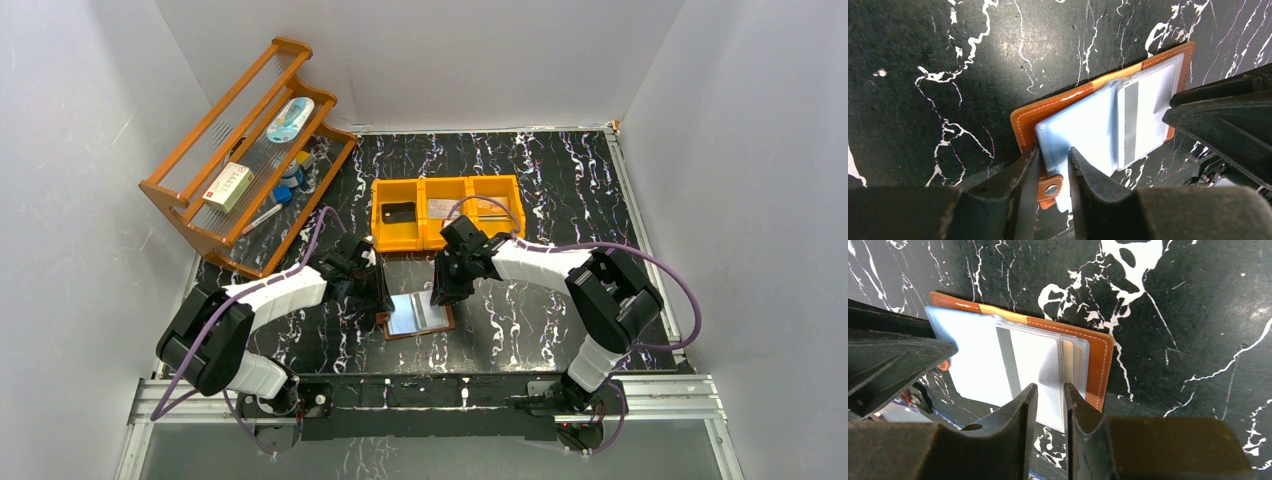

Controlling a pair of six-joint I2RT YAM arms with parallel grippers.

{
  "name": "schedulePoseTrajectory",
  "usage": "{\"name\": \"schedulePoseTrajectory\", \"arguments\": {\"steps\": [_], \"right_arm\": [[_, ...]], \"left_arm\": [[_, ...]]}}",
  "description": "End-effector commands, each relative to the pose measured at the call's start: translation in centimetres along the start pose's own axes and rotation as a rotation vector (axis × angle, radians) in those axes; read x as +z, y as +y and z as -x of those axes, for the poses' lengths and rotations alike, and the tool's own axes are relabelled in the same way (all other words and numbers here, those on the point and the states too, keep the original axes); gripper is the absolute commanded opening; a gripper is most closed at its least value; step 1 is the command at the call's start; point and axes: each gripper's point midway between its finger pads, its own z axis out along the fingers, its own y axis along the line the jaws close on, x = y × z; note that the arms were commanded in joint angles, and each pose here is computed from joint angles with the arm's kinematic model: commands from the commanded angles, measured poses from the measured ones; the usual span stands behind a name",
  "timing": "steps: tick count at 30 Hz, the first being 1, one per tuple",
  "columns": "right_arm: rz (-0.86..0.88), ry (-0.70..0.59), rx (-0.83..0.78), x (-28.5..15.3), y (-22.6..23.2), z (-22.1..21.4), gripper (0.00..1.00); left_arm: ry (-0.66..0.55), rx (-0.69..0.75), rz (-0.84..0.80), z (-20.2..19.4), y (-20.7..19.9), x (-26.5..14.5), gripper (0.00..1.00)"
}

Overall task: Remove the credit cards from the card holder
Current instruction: Remove the credit card from the card holder.

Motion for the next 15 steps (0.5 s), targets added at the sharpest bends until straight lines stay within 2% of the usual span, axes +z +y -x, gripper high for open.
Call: {"name": "schedulePoseTrajectory", "arguments": {"steps": [1, 5, 11, 15], "right_arm": [[0.077, 0.003, -0.018, -0.1, 1.8, 0.3, 0.31], [0.084, 0.006, -0.022, -0.1, 2.0, 0.3, 0.29], [0.152, 0.097, -0.005, 1.0, 2.7, -1.3, 0.3], [0.102, 0.039, 0.069, 1.2, 1.5, -1.0, 0.28]], "left_arm": [[0.042, 0.005, -0.003, -0.8, 0.1, 0.0, 0.22], [0.045, -0.004, -0.01, -0.9, 0.0, 0.2, 0.17], [0.048, -0.005, -0.015, -1.0, 0.0, 0.3, 0.15], [0.034, -0.006, -0.017, -0.7, -0.1, 0.1, 0.17]]}}
